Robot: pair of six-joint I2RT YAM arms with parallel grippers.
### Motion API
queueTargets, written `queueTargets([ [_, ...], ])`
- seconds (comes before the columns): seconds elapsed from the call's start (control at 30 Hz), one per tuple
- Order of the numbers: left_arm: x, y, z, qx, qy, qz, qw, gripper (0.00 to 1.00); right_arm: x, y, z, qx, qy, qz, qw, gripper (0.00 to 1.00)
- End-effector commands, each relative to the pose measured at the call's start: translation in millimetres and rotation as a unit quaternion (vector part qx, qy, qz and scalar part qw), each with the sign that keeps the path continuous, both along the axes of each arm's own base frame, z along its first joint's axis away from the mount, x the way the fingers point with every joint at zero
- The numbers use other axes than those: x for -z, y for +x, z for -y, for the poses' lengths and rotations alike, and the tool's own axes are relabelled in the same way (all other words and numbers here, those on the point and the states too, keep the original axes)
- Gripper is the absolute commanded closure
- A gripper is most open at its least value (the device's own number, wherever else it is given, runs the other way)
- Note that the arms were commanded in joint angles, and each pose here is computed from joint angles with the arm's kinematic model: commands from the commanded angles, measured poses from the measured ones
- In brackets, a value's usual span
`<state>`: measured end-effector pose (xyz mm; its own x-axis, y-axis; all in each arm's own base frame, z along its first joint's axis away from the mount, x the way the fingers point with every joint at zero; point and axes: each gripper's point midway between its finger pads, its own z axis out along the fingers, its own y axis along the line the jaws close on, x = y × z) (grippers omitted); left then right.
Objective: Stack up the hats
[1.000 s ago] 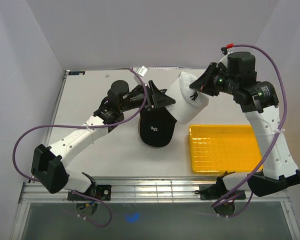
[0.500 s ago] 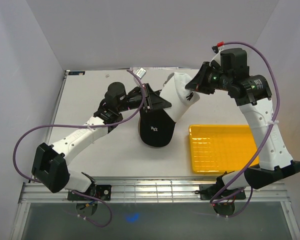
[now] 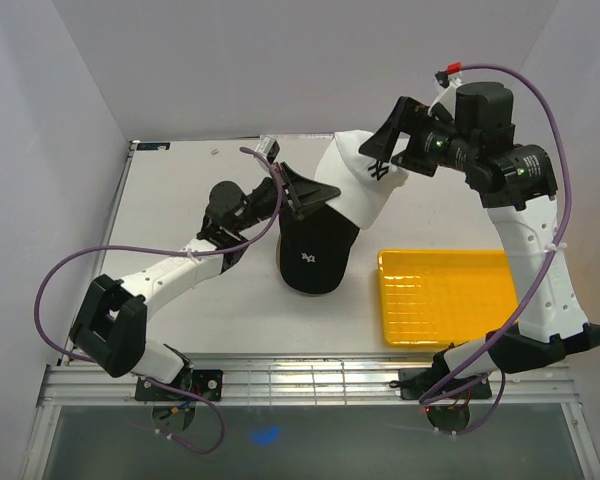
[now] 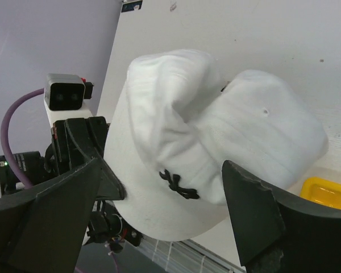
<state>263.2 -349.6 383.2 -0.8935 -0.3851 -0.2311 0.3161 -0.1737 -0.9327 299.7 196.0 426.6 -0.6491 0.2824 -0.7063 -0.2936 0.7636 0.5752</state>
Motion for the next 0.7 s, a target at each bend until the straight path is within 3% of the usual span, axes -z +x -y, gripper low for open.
queueTargets([
  [0.0, -65, 2, -31, -0.043, -0.135, 0.032, 0.989, 1.00, -22, 5, 5, 0.008, 0.030, 0.023, 0.999, 0.08],
  [0.37, -82, 32, -88, -0.183, -0.255, -0.020, 0.949, 1.00, 3, 9, 11, 0.015, 0.107, -0.012, 0.994, 0.06],
  [0.67, -82, 38, -91, -0.182, -0.277, -0.045, 0.942, 1.00, 26, 0, -22, -0.032, 0.225, -0.057, 0.972, 0.05],
])
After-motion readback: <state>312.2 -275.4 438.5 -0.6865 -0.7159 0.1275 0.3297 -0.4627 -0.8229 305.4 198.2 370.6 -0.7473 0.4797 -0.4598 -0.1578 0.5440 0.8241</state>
